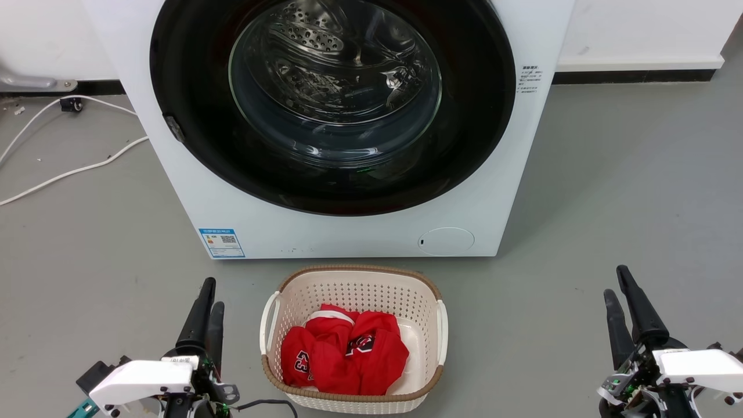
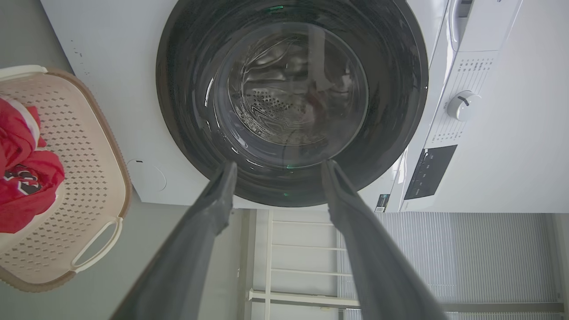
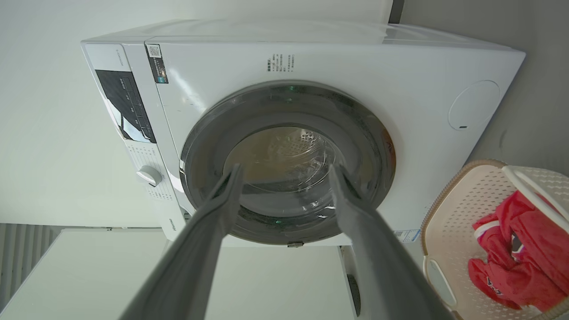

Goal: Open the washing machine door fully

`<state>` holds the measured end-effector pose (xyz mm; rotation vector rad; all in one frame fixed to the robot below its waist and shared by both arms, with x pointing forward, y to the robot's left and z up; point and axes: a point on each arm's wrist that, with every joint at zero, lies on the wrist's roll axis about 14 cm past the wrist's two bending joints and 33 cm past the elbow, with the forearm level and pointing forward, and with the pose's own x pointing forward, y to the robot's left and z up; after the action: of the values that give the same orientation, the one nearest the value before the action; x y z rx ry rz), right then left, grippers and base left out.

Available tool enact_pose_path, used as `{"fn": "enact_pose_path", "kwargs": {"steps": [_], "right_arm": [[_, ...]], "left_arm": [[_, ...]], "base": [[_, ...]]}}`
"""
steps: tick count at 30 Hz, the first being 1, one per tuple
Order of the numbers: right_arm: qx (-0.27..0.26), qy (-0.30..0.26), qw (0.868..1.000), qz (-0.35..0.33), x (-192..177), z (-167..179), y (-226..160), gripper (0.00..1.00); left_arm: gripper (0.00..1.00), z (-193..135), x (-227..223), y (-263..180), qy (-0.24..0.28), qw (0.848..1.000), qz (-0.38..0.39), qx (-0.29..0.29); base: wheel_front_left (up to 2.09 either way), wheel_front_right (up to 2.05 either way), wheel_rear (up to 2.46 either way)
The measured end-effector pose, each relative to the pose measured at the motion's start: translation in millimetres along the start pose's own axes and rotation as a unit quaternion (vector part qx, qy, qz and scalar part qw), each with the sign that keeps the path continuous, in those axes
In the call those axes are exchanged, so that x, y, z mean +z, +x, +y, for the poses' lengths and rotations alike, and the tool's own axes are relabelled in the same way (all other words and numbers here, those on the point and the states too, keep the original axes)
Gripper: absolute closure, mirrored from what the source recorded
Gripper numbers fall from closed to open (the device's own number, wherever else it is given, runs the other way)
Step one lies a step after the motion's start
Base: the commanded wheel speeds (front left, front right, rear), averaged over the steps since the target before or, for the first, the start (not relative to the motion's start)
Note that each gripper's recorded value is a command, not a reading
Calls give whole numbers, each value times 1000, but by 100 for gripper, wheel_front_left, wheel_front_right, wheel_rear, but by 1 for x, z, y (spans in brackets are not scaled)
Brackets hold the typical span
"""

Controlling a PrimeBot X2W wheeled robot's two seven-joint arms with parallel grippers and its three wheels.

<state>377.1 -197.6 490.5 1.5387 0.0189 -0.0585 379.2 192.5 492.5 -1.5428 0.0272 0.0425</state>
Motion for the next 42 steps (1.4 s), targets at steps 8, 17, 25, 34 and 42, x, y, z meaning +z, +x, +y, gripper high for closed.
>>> {"fn": "enact_pose_path", "kwargs": {"steps": [8,17,25,34,42], "right_arm": [[15,-68,998,-2,-3,10,1,0],[41,-203,978,-2,-8,26,4,0],[59,-297,953,-9,-10,37,3,0],[77,-381,921,-14,-15,45,3,0],[89,-443,892,-18,-19,50,0,0]], "left_arm": [[0,-19,4,2,61,998,-13,-28],[0,-38,4,3,161,985,-23,-56],[0,-47,3,3,249,966,-31,-69],[0,-51,3,2,340,937,-38,-77],[0,-55,2,0,404,910,-45,-84]], "base": [[0,0,0],[0,0,0],[0,0,0],[0,0,0],[0,0,0]]}}
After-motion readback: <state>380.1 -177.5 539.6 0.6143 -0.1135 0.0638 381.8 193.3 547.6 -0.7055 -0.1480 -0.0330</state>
